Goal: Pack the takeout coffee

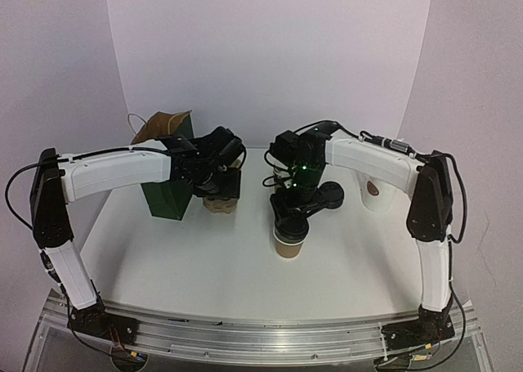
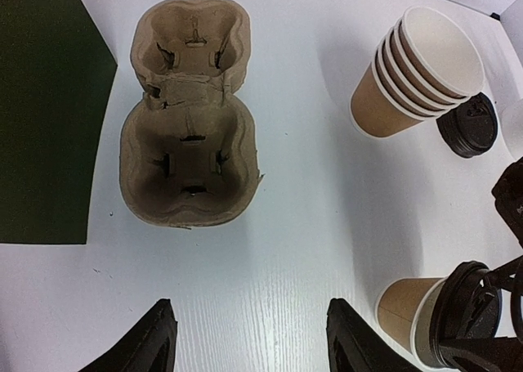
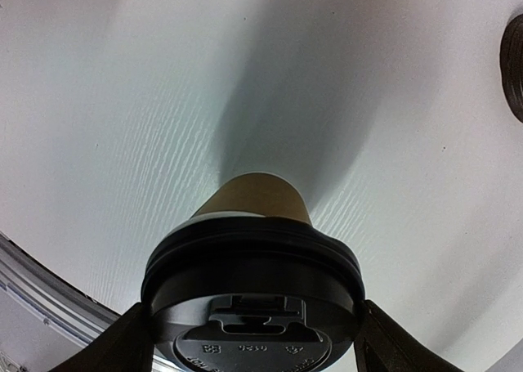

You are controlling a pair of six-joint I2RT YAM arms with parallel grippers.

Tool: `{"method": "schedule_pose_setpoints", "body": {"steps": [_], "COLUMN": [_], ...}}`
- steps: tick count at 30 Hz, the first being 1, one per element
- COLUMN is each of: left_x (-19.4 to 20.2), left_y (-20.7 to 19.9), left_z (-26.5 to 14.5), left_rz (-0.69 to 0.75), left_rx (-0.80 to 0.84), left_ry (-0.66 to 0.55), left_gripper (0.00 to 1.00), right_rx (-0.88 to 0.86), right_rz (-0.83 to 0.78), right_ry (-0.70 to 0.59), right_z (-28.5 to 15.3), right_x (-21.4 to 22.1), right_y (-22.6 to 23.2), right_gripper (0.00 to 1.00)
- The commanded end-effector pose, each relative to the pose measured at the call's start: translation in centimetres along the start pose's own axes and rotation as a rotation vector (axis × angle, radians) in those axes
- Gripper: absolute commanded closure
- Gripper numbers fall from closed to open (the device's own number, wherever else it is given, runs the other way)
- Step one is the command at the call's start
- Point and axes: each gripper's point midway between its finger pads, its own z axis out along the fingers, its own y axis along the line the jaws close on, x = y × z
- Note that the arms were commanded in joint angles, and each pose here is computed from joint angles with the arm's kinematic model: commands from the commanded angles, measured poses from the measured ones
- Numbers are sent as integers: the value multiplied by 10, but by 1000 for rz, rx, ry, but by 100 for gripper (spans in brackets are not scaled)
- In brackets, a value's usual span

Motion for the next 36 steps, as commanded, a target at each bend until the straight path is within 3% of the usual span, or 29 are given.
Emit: {"method": "schedule_pose_setpoints", "body": {"steps": [1, 36], "left_x": [-5, -4], "left_y": [5, 4], "left_z": [-6, -8], "left_rz": [-22, -43], "left_rx": [-13, 13], "left_ry": [-21, -28], "left_gripper": [38, 38], "right_rx": [-30, 65], "right_rz": [-18, -41], "right_ry": [31, 25], "right_z": [-1, 9], "right_x": [4, 6], "right_y": [9, 5], "right_gripper": [19, 15]}}
